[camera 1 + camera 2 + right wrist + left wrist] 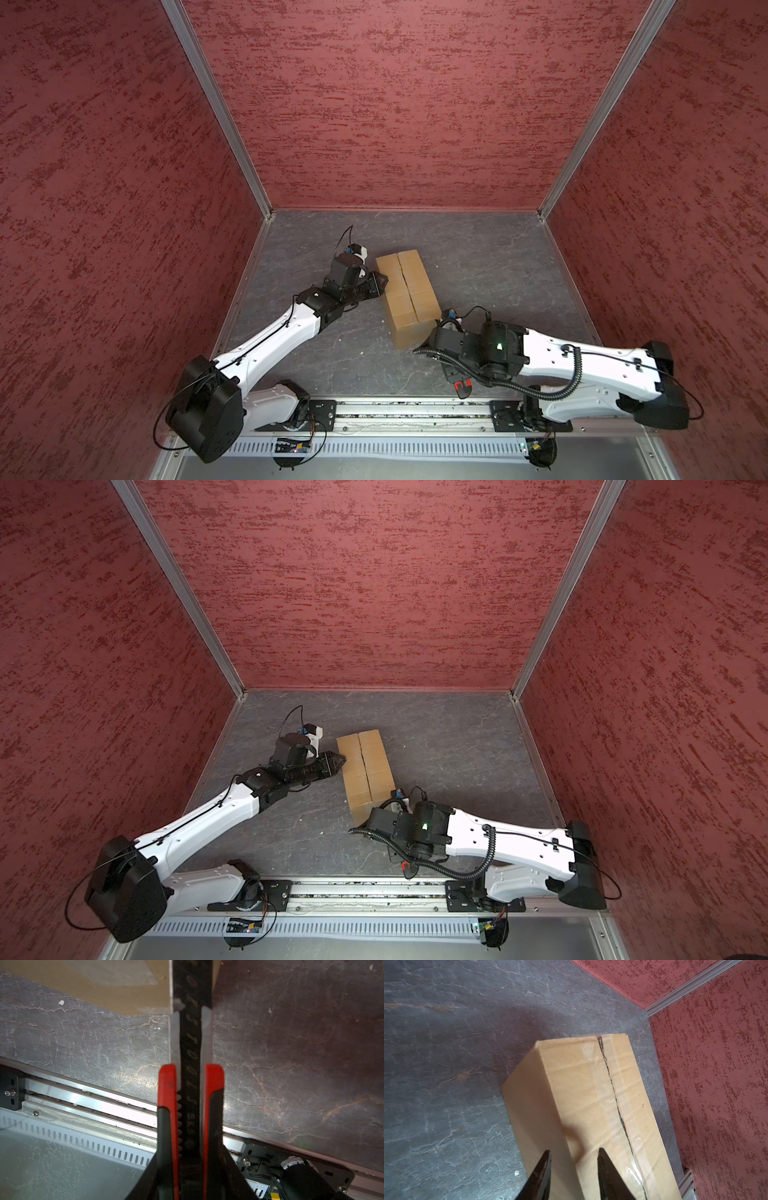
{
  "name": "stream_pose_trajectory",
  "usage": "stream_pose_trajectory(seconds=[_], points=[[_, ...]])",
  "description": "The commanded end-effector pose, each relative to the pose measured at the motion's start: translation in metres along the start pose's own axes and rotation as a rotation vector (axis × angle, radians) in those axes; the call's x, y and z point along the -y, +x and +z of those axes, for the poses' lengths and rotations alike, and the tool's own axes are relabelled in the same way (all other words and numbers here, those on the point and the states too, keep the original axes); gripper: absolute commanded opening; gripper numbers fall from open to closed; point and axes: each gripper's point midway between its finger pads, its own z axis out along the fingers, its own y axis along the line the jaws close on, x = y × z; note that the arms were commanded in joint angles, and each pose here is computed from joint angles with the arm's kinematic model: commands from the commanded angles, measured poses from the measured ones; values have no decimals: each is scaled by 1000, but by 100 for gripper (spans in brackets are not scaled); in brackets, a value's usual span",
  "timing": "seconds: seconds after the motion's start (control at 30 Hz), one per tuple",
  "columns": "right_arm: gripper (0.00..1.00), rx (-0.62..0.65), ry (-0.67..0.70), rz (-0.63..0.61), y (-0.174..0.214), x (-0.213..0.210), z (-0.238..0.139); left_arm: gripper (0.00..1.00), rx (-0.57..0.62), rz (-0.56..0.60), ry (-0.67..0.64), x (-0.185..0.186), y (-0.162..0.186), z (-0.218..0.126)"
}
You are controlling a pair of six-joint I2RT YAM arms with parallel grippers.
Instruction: Unpack the express box
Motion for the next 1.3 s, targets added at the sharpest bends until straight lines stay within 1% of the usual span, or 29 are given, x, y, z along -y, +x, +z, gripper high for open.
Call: stream_pose_trajectory(seconds=[0.0,1.27], points=[[5,29,-18,22,-8,-1,-11,37,-2,1,3,0,3,3],[4,33,-20,18,-9,0,-13,37,-9,1,2,1,7,9]])
